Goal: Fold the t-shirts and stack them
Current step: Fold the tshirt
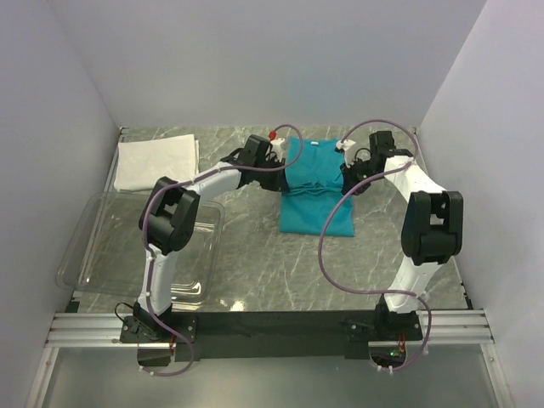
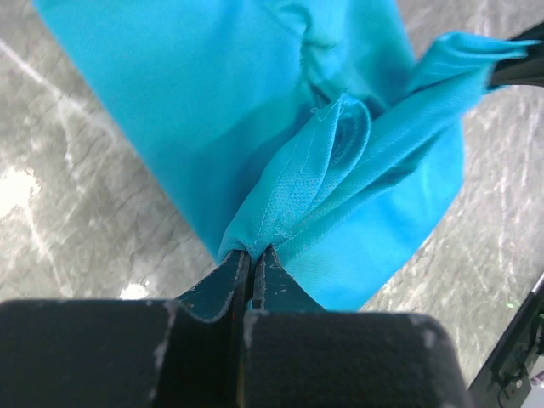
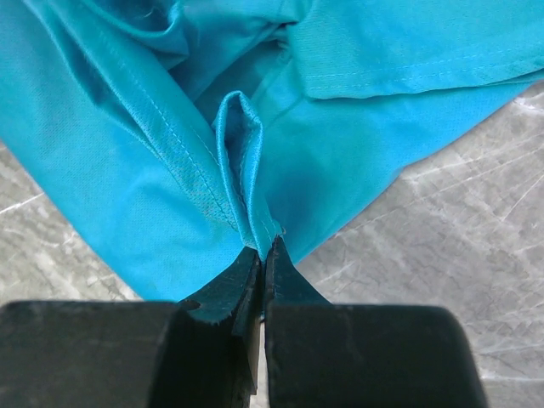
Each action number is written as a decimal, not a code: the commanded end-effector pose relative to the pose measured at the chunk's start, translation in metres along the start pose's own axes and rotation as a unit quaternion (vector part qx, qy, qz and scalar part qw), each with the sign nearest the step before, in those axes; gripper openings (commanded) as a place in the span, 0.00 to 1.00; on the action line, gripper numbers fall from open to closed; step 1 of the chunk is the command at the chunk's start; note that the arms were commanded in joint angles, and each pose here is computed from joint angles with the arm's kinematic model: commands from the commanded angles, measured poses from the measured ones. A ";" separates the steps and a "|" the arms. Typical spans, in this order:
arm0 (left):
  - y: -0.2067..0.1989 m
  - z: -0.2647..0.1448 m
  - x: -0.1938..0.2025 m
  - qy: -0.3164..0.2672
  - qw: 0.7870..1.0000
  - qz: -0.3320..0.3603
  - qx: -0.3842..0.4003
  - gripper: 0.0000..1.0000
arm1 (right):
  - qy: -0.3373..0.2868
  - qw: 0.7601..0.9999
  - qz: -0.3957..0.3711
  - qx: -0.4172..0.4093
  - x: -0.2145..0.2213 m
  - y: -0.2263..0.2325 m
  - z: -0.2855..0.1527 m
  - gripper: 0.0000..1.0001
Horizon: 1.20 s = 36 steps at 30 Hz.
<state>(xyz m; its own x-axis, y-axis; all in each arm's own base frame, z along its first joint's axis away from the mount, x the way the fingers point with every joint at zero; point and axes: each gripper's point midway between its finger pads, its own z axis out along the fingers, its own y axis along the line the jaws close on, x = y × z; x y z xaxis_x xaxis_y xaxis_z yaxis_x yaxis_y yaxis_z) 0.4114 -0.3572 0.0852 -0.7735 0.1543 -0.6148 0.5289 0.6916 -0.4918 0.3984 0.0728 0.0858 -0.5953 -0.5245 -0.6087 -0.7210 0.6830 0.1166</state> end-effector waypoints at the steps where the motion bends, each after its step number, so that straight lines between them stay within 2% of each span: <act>1: -0.019 -0.002 -0.023 -0.017 0.999 0.018 0.034 0.00 | -0.023 0.999 0.003 0.028 -0.021 -0.016 -0.005 0.00; 11: -0.012 0.016 -0.028 -0.011 0.999 0.009 0.036 0.00 | -0.029 0.998 0.022 0.054 -0.032 -0.031 -0.003 0.00; 12: -0.010 0.017 -0.032 -0.017 0.999 0.008 0.029 0.01 | -0.034 0.997 0.037 0.062 -0.036 -0.034 -0.002 0.03; 13: -0.005 0.019 -0.033 -0.017 1.000 0.002 0.023 0.06 | -0.033 0.995 0.047 0.081 -0.037 -0.041 -0.003 0.16; 14: -0.002 0.017 -0.040 -0.024 1.000 -0.005 0.011 0.13 | -0.037 0.993 0.058 0.095 -0.039 -0.045 -0.005 0.24; 15: 0.003 0.017 -0.045 -0.033 0.999 -0.006 -0.006 0.24 | -0.051 0.990 0.077 0.111 -0.046 -0.050 -0.006 0.47; 16: 0.005 0.012 -0.054 -0.046 0.999 -0.007 -0.017 0.49 | -0.055 0.986 0.088 0.129 -0.049 -0.054 -0.010 0.62; 18: 0.006 0.003 -0.073 -0.079 0.996 -0.007 -0.037 0.76 | -0.066 0.978 0.113 0.163 -0.053 -0.063 -0.018 0.71; 20: 0.002 -0.013 -0.092 -0.108 0.993 0.001 -0.050 0.83 | -0.076 0.973 0.122 0.178 -0.056 -0.064 -0.028 0.74; 23: 0.003 -0.037 -0.108 -0.138 0.987 0.025 -0.083 0.83 | -0.098 0.972 0.123 0.175 -0.060 -0.054 -0.043 0.73; 25: -0.008 -0.059 -0.117 -0.160 0.983 0.046 -0.080 0.81 | -0.106 0.983 0.088 0.122 -0.060 -0.029 -0.046 0.71; 27: -0.007 -0.065 -0.100 -0.144 0.985 0.061 -0.077 0.79 | -0.085 0.996 0.009 0.028 -0.046 0.010 -0.045 0.70; 28: -0.015 -0.076 -0.094 -0.135 0.986 0.078 -0.065 0.79 | -0.072 0.997 -0.004 0.000 -0.031 0.023 -0.041 0.70; 31: -0.023 -0.089 -0.059 -0.093 0.991 0.085 -0.048 0.78 | -0.045 0.994 -0.076 -0.066 0.013 0.053 -0.042 0.70; 32: -0.020 -0.087 -0.032 -0.063 0.994 0.077 -0.038 0.77 | -0.039 0.991 -0.099 -0.080 0.024 0.061 -0.042 0.71; 33: -0.024 -0.088 -0.018 -0.047 0.995 0.077 -0.031 0.77 | -0.036 0.984 -0.150 -0.086 0.034 0.067 -0.045 0.71; 34: -0.027 -0.092 -0.008 -0.038 0.996 0.073 -0.027 0.77 | -0.018 0.982 -0.159 -0.098 0.056 0.075 -0.039 0.72; 36: -0.030 -0.085 0.034 0.016 0.998 0.049 -0.024 0.76 | -0.007 0.975 -0.204 -0.090 0.070 0.073 -0.035 0.73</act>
<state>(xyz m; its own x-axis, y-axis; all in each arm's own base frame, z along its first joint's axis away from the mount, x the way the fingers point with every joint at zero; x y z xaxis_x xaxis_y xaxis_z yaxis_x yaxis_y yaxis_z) 0.3876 -0.3101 0.1690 -0.6510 0.1431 -0.7455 0.5710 0.7394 -0.3567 0.3208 0.0693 0.0922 -0.4412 -0.6195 -0.6493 -0.8471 0.5263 0.0735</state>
